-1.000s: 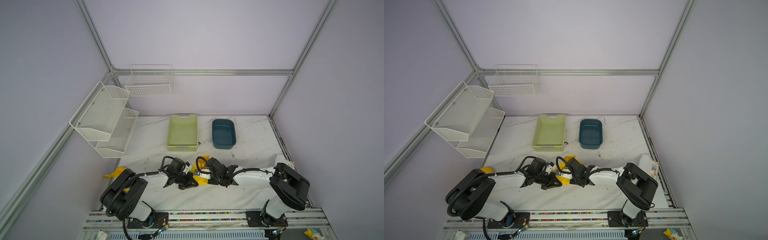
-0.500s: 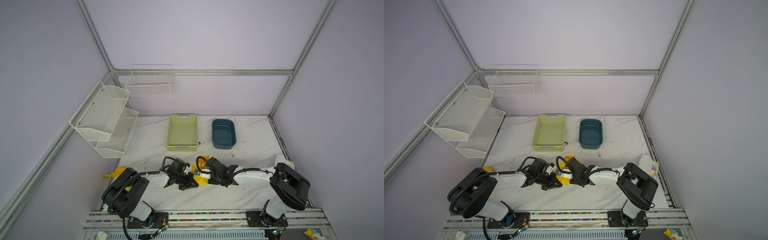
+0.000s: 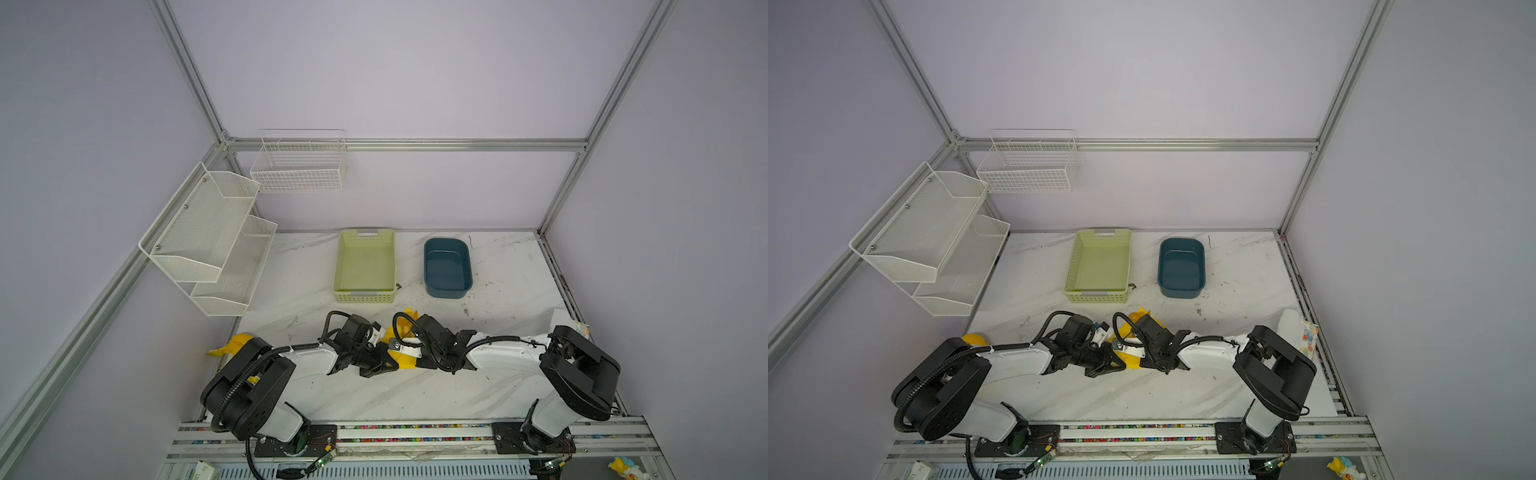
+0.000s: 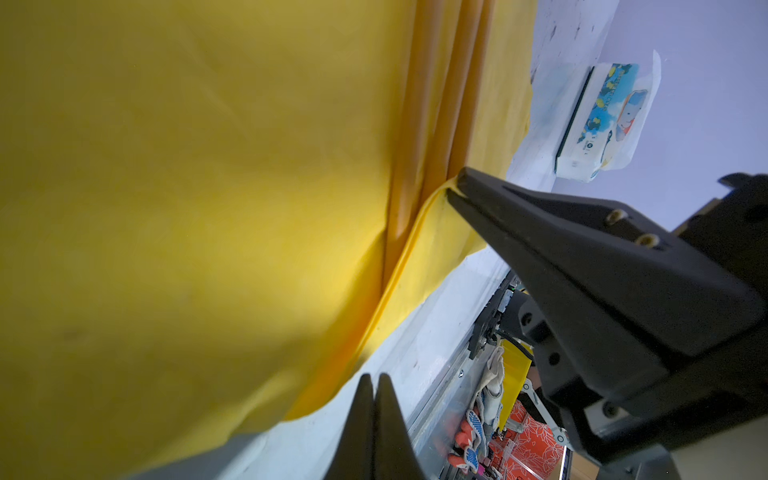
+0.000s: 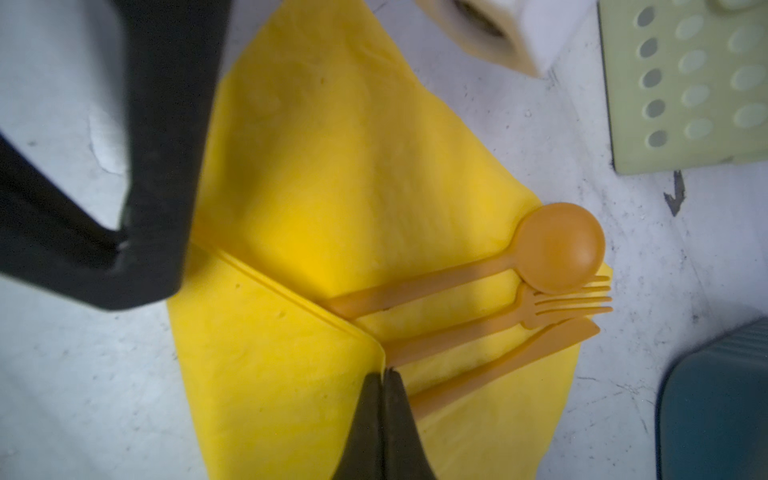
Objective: Place the utensils on the paper napkin and roll it up
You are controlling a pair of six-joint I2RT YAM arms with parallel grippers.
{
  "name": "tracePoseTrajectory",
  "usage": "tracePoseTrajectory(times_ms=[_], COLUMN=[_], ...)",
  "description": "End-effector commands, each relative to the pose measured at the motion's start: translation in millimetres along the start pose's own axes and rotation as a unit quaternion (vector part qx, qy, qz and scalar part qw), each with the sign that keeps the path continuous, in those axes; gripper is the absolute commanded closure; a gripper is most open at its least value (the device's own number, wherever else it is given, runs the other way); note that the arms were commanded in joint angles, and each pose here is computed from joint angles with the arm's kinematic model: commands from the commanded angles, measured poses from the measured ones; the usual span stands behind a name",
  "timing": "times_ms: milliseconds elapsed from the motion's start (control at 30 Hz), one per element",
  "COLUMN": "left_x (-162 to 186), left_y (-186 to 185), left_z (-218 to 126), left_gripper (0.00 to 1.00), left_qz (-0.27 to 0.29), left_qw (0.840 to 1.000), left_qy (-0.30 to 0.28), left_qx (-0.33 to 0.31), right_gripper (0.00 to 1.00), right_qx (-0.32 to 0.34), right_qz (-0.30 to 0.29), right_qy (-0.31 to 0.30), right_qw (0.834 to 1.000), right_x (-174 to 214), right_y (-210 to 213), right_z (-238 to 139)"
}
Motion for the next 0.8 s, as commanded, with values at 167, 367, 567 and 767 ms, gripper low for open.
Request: tracePoseTrajectory(times_ms=[167, 367, 567, 767], left_x=[-19.6, -19.6, -17.6, -14.6], left_y=[-21.7, -12.1, -0.3, 6.4], left_z=[1.8, 4.0, 5.7, 6.8], left_gripper=[1.00, 1.00, 1.00, 1.00], left_qz=[0.020, 0.010, -0.003, -0.008], left_qw=[0.999, 1.000, 0.999, 0.999], left_qy=[-0.021, -0.023, -0.023, -0.017], left_qx=[0.018, -0.002, -0.027, -0.040], right_gripper=[1.00, 1.00, 0.98, 0.84], right_qx=[0.008, 0.008, 0.011, 0.019], right_qz=[0.002, 0.002, 0.002, 0.019], right_qy=[-0.015, -0.015, -0.013, -0.031], right_qw=[1.000, 1.000, 1.000, 0.999], right_x=[-7.0, -7.0, -6.3, -15.1], right_y=[-8.0, -7.9, -8.8, -14.9], right_z=[-7.8, -7.8, -5.9, -13.3])
Point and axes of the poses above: each gripper's point midway between its finger pads, its own z axis out along the fingers, its own y axis along the line the jaws close on, x = y × z, the point moved 3 cm from there along -z, back along the fingers, and after that the axes turned 1 degree about z, right-handed, at the moved point
